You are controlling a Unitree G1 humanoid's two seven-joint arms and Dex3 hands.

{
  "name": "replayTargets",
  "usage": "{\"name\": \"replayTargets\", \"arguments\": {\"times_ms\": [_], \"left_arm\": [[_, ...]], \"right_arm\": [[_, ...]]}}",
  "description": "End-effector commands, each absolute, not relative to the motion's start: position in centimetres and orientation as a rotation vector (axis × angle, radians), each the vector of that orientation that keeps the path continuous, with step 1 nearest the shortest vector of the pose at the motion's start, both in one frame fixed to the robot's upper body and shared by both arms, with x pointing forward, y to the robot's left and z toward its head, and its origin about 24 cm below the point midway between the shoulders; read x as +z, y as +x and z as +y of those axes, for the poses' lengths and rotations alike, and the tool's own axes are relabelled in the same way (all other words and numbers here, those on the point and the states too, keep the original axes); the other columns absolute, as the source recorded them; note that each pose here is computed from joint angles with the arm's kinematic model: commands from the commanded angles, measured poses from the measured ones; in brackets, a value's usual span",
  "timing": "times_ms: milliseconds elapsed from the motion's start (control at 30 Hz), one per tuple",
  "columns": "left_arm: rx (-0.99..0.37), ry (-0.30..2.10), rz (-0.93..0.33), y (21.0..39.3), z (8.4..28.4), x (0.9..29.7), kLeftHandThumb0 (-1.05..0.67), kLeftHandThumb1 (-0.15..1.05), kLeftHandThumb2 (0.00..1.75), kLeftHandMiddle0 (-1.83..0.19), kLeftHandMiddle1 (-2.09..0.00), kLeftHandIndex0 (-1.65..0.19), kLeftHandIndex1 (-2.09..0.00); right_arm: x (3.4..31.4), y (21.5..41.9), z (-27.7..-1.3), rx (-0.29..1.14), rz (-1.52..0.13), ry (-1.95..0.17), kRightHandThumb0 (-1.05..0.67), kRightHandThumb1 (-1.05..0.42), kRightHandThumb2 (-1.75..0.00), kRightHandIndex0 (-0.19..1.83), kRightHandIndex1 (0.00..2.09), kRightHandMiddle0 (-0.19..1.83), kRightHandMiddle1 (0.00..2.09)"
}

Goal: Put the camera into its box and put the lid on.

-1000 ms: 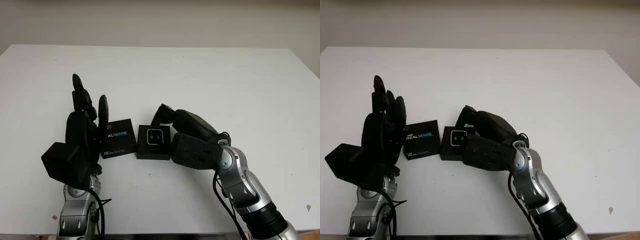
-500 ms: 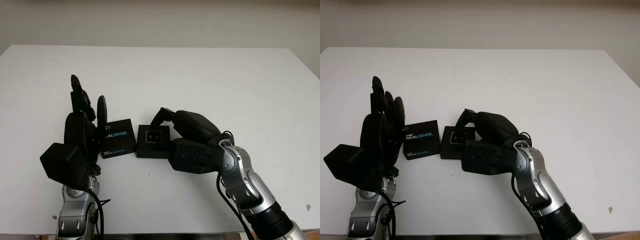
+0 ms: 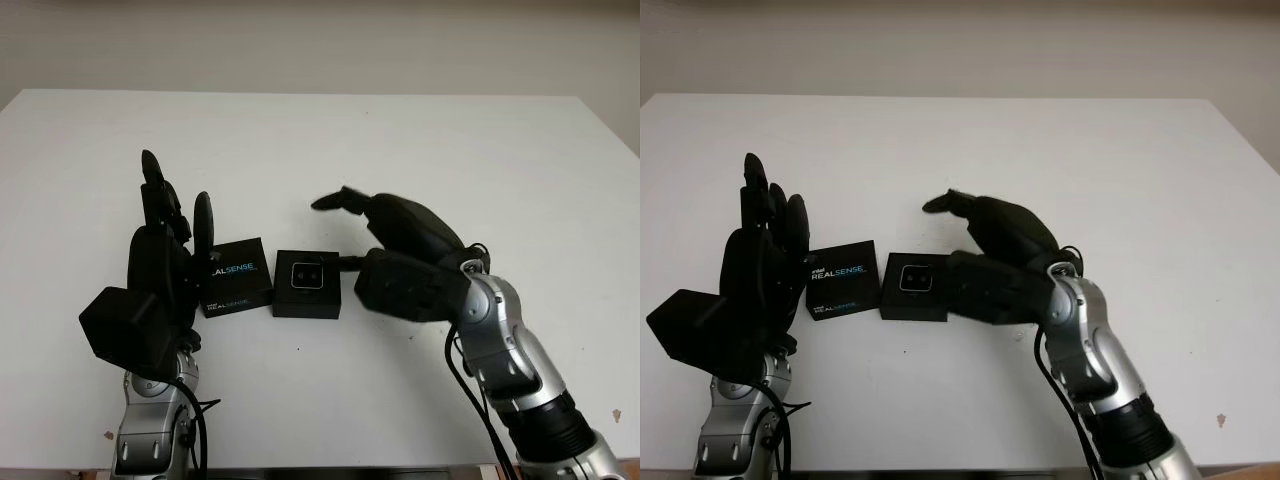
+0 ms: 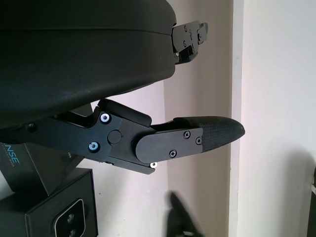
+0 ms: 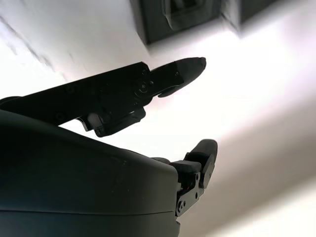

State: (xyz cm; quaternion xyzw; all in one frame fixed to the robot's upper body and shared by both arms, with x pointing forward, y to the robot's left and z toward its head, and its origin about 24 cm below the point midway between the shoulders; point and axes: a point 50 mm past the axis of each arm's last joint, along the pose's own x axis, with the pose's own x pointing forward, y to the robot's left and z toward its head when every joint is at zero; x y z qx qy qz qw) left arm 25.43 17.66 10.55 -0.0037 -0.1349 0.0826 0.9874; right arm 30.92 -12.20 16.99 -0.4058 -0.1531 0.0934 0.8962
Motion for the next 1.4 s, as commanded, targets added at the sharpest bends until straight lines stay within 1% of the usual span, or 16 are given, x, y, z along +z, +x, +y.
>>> {"name": "replayTargets", "arguments": {"times_ms": [0, 67, 100, 167, 200, 233, 300, 400, 600, 767, 900, 933, 1000, 1067, 1100, 1367], "left_arm": [[0.188, 0.001, -0.297, 25.3, 18.1, 10.8, -0.71, 1.05, 0.49, 0.19, -0.01, 0.19, 0.0], [0.214, 0.006, -0.321, 25.3, 18.4, 10.9, -0.68, 1.05, 0.46, 0.16, -0.03, 0.17, -0.01], [0.23, 0.015, -0.337, 25.3, 18.5, 11.0, -0.65, 1.05, 0.43, 0.13, -0.05, 0.14, -0.03], [0.257, 0.041, -0.368, 25.2, 19.0, 11.2, -0.6, 1.05, 0.38, 0.05, -0.08, 0.07, -0.07], [0.27, 0.053, -0.381, 25.2, 19.3, 11.3, -0.59, 1.05, 0.36, 0.01, -0.09, 0.03, -0.09], [0.282, 0.073, -0.388, 25.2, 19.6, 11.5, -0.57, 1.05, 0.31, -0.04, -0.11, -0.01, -0.11], [0.288, 0.161, -0.4, 25.3, 20.5, 11.9, -0.58, 1.05, 0.25, -0.19, -0.13, -0.12, -0.16], [0.235, 0.298, -0.4, 25.4, 21.8, 12.4, -0.59, 1.05, 0.2, -0.28, -0.13, -0.17, -0.18], [0.056, 0.615, -0.317, 25.7, 24.6, 14.0, -0.68, 1.0, 0.06, -0.23, -0.05, -0.15, -0.12], [-0.088, 0.765, -0.264, 26.5, 25.5, 14.7, -0.71, 0.94, 0.04, -0.19, -0.04, -0.13, -0.09], [-0.21, 0.91, -0.206, 27.5, 25.3, 15.1, -0.74, 0.92, 0.04, -0.1, -0.02, -0.05, -0.04], [-0.231, 0.928, -0.189, 27.6, 25.2, 15.1, -0.74, 0.92, 0.05, -0.07, -0.01, -0.03, -0.04], [-0.279, 0.962, -0.168, 28.0, 24.9, 15.2, -0.76, 0.92, 0.05, -0.02, -0.01, 0.01, -0.02], [-0.324, 1.006, -0.154, 28.4, 24.5, 15.2, -0.75, 0.9, 0.05, 0.02, -0.02, 0.03, -0.02], [-0.349, 1.033, -0.146, 28.6, 24.2, 15.1, -0.75, 0.9, 0.05, 0.03, -0.02, 0.04, -0.02], [-0.439, 1.116, -0.109, 29.9, 23.4, 14.5, -0.74, 0.9, 0.05, 0.05, -0.04, 0.08, -0.02]], "right_arm": [[18.4, 31.3, -12.4, 0.152, -0.389, -0.735, -0.46, -0.94, -0.05, 0.29, 0.11, 0.17, 0.81], [18.8, 31.7, -12.8, 0.135, -0.405, -0.635, -0.46, -0.97, -0.06, 0.39, 0.18, 0.12, 1.17], [18.9, 31.8, -13.0, 0.134, -0.403, -0.598, -0.46, -0.99, -0.06, 0.46, 0.24, 0.13, 1.28], [18.8, 32.1, -13.2, 0.132, -0.404, -0.539, -0.46, -1.01, -0.06, 0.51, 0.34, 0.13, 1.36], [18.6, 32.2, -13.4, 0.136, -0.41, -0.51, -0.45, -1.01, -0.06, 0.47, 0.5, 0.13, 1.4], [18.3, 32.4, -13.5, 0.142, -0.409, -0.473, -0.42, -1.01, -0.05, 0.37, 0.75, 0.11, 1.44], [17.6, 32.8, -13.8, 0.16, -0.4, -0.403, -0.41, -1.03, -0.06, 0.2, 1.04, 0.05, 1.56], [16.5, 33.4, -14.4, 0.181, -0.365, -0.366, -0.45, -1.04, -0.08, 0.11, 1.14, 0.01, 1.6], [14.2, 34.9, -16.2, 0.216, -0.197, -0.146, -0.45, -1.05, -0.17, 0.02, 1.11, -0.01, 1.52], [13.2, 35.4, -16.8, 0.229, -0.139, -0.047, -0.45, -1.05, -0.31, -0.04, 1.01, -0.16, 1.4], [12.6, 35.5, -17.0, 0.213, -0.107, 0.048, -0.55, -1.05, -0.33, -0.09, 0.91, -0.19, 1.35], [12.5, 35.5, -17.1, 0.209, -0.1, 0.069, -0.56, -1.05, -0.34, -0.1, 0.86, -0.19, 1.29], [12.5, 35.5, -17.1, 0.203, -0.089, 0.108, -0.58, -1.05, -0.39, -0.12, 0.7, -0.19, 0.98], [12.4, 35.5, -17.1, 0.192, -0.08, 0.133, -0.59, -1.05, -0.43, -0.12, 0.56, -0.19, 0.77], [12.3, 35.4, -17.1, 0.183, -0.073, 0.146, -0.58, -1.05, -0.44, -0.11, 0.52, -0.19, 0.74], [11.9, 35.3, -17.3, 0.172, -0.041, 0.156, -0.55, -1.05, -0.47, -0.03, 0.41, -0.19, 0.81]]}}
